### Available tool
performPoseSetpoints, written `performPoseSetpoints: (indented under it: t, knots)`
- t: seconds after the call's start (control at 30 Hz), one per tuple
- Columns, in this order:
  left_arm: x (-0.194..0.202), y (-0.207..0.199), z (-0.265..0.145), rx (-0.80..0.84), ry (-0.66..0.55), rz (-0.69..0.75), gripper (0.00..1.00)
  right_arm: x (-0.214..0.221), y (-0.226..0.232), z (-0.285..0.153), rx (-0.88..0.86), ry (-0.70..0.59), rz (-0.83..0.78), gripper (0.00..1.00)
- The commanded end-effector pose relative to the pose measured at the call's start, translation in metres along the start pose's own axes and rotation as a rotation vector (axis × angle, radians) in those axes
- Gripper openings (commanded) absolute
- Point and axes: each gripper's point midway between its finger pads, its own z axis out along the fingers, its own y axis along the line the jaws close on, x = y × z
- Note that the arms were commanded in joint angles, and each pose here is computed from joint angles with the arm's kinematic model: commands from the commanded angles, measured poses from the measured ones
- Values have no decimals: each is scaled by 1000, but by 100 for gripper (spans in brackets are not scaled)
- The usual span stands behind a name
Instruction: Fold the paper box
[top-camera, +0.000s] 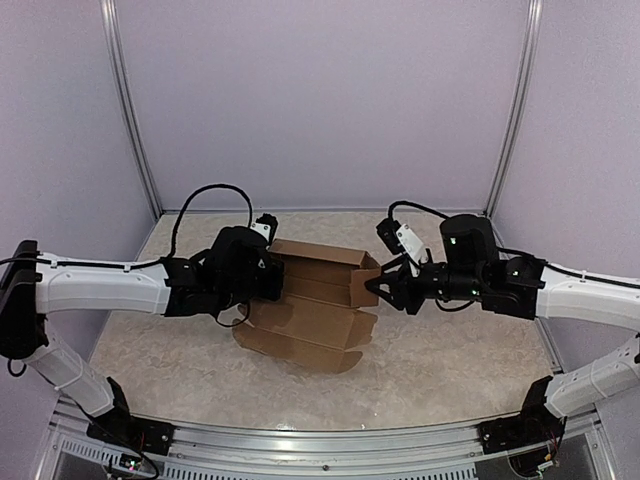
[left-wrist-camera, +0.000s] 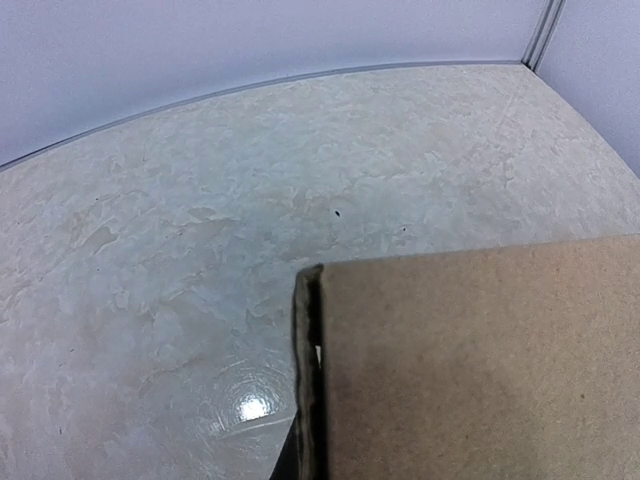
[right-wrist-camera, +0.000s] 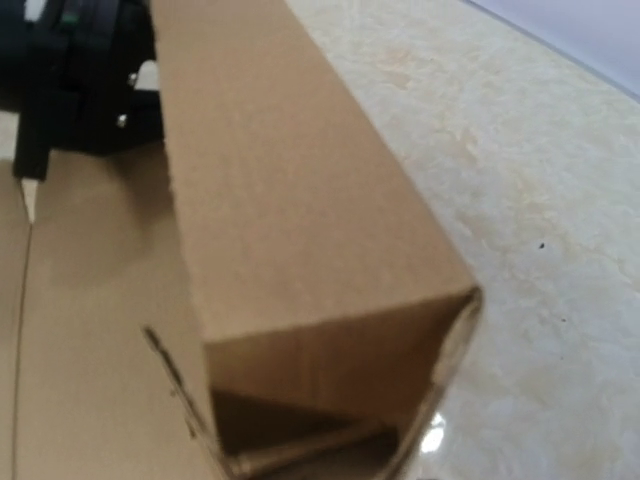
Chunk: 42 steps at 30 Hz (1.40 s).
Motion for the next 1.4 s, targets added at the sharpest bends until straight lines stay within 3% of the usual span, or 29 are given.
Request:
performPoseSetpoints:
  t: [0.0,0.33,0.87,1.37]
  knots:
    - [-2,1,2,-43,13,-21,0,-7,-4,10,56,-67,49,38]
    - [-5,3,6,-70,25,-39,0,-11,-1,32,109,-98,61,39]
    - [-7,8,8,-95,23,-99,0,-9,-24,55,351,-113,139,41]
    - [-6,7,10,-118,30,-145,0,-22,-26,77,507,-162,123,26]
